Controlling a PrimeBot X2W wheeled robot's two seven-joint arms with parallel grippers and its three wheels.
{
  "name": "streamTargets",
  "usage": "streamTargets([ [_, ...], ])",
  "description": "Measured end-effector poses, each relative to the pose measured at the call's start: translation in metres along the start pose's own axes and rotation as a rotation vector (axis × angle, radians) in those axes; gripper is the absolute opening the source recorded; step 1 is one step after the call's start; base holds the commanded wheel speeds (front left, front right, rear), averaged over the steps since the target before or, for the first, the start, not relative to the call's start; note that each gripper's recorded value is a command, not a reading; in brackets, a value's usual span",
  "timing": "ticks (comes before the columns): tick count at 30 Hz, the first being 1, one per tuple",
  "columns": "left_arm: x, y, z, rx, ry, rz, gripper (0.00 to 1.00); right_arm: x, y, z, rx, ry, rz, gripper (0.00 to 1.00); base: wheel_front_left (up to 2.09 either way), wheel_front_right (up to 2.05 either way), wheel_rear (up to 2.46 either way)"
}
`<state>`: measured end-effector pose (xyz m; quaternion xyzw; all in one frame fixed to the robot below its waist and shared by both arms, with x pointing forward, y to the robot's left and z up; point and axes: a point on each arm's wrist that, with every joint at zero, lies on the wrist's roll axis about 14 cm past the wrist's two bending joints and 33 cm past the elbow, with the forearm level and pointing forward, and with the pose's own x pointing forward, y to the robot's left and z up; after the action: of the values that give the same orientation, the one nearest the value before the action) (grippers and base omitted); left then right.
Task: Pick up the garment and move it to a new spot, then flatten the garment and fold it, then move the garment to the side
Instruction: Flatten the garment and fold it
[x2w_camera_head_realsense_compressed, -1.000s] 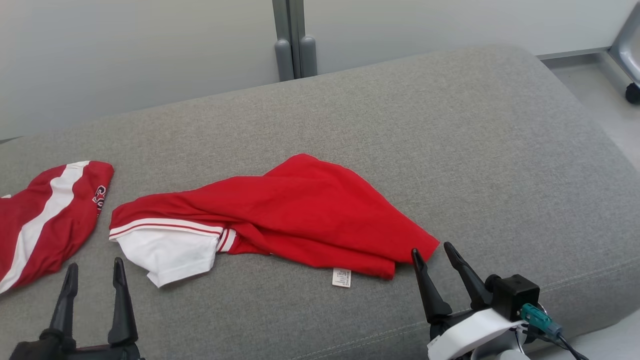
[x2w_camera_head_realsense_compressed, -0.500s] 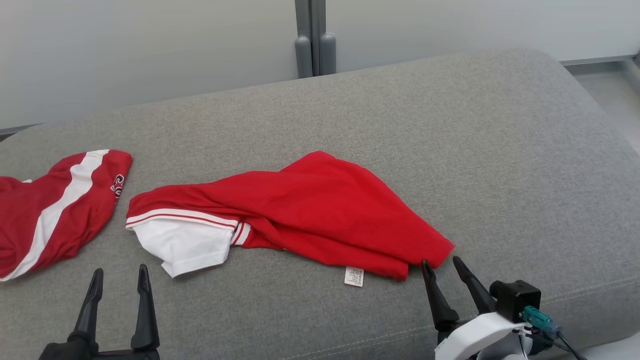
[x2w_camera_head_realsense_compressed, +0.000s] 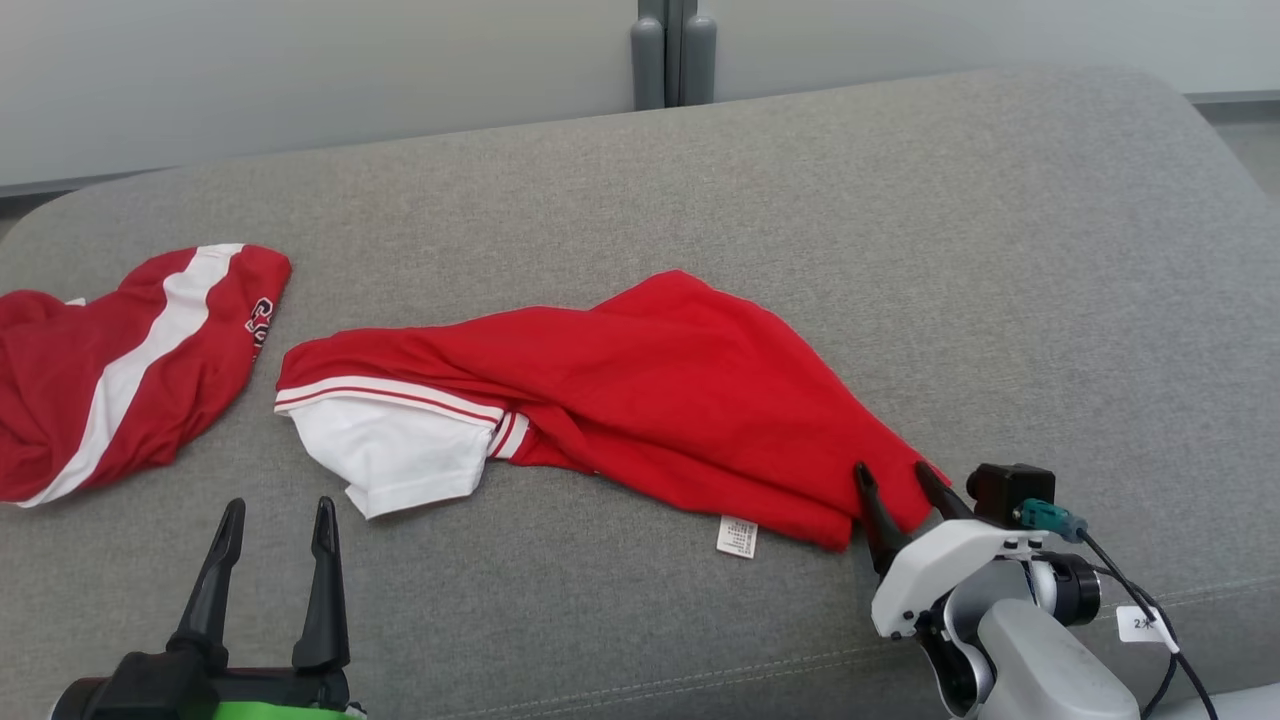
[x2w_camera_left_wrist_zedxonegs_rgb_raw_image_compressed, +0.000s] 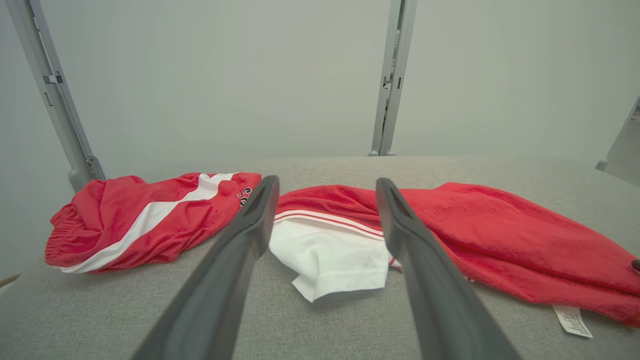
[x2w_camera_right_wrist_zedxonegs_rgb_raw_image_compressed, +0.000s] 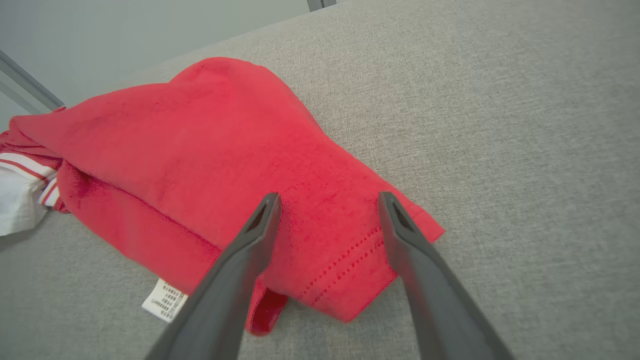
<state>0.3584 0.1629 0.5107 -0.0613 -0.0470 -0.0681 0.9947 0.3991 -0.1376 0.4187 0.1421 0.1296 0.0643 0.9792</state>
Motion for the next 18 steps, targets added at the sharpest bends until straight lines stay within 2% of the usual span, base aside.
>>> streamTargets([
  [8,0.004,0.01,-0.006,0.001,0.019,0.017,1.0,0.021,-0.008,-0.032,0.004,0.156,-0.029,1.0,0.0,0.0,0.0],
  [9,0.005,0.011,-0.006,0.001,0.02,0.019,1.0,0.023,-0.007,-0.034,0.0,0.168,-0.024,0.6,0.0,0.0,0.0],
  [10,0.005,0.012,-0.008,0.0,0.023,0.021,1.0,0.026,-0.005,-0.036,-0.005,0.176,-0.02,0.0,0.0,0.0,0.0],
  [15,0.006,0.017,-0.012,-0.001,0.039,0.03,1.0,0.039,-0.006,-0.031,-0.062,0.179,-0.007,0.0,0.0,0.0,0.0],
  [18,0.007,0.016,-0.012,-0.002,0.038,0.028,1.0,0.051,-0.001,0.002,-0.078,0.077,0.007,0.0,0.0,0.0,0.0],
])
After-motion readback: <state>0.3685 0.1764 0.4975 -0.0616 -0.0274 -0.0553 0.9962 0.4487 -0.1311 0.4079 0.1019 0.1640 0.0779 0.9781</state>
